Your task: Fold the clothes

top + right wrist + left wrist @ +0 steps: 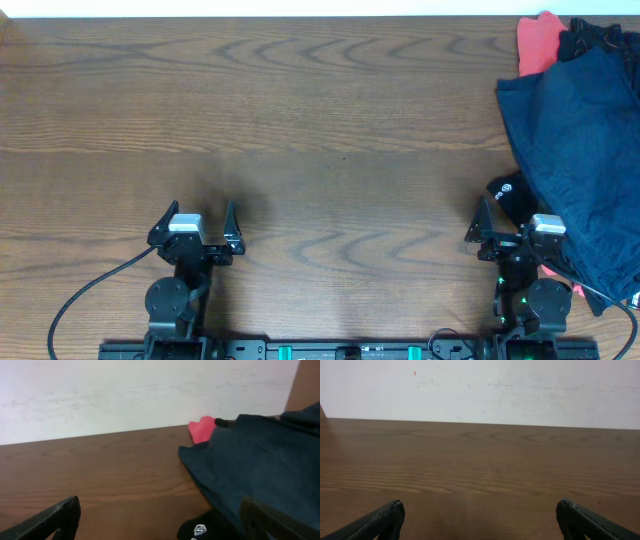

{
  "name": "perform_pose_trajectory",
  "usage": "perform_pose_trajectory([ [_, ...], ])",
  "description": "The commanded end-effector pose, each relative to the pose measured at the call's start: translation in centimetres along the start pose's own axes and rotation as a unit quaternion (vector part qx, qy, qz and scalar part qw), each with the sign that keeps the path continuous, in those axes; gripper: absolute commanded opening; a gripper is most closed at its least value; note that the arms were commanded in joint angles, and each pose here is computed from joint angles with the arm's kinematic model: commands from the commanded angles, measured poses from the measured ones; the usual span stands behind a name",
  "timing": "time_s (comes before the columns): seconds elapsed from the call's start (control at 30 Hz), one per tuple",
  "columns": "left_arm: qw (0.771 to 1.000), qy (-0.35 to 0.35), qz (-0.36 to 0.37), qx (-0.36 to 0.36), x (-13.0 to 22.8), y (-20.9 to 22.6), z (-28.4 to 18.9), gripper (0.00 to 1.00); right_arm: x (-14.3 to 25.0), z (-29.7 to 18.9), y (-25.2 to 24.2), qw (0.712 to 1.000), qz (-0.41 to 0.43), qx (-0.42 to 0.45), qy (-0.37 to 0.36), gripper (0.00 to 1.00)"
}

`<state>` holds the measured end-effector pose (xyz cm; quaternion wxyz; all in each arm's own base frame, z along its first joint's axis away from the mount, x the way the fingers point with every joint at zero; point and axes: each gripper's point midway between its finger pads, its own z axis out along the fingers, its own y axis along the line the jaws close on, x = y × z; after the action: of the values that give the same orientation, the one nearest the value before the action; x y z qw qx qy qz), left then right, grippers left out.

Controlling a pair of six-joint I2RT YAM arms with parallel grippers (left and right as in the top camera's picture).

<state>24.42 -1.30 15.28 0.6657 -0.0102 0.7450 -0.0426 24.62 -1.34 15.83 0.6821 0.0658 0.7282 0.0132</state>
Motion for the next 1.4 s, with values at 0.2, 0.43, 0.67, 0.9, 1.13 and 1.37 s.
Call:
perform_pose_trajectory([
  [0.2,0.998,0.015,-0.05,0.034,0.2,-1.2,-0.1,0.98,-1.0,-0.2,1.0,1.0,0.014,-0.026,-0.004,0.99],
  [0.43,0.994,0.051,-0.087,0.042,-2.4,-1.9,-0.4,0.98,-4.4,0.1,0.6,1.0,0.013,-0.001,0.017,0.99],
  [0.67,0.974,0.208,-0.091,0.015,-2.7,-1.9,0.4,0.98,-5.6,3.9,0.2,0.988,-0.009,0.034,0.153,0.99],
  [0.9,0.916,0.39,-0.093,-0.018,-1.6,-1.8,1.3,0.98,-3.6,8.8,-1.7,0.921,-0.043,0.072,0.38,0.99],
  [1.13,0.868,0.478,-0.122,-0.049,1.1,-1.6,2.6,0.98,-0.7,13.9,-4.2,0.876,-0.072,0.103,0.465,0.99],
  [1.37,0.855,0.497,-0.135,-0.061,2.2,-1.5,2.8,0.98,3.6,14.7,-8.2,0.834,-0.111,0.181,0.509,0.91],
])
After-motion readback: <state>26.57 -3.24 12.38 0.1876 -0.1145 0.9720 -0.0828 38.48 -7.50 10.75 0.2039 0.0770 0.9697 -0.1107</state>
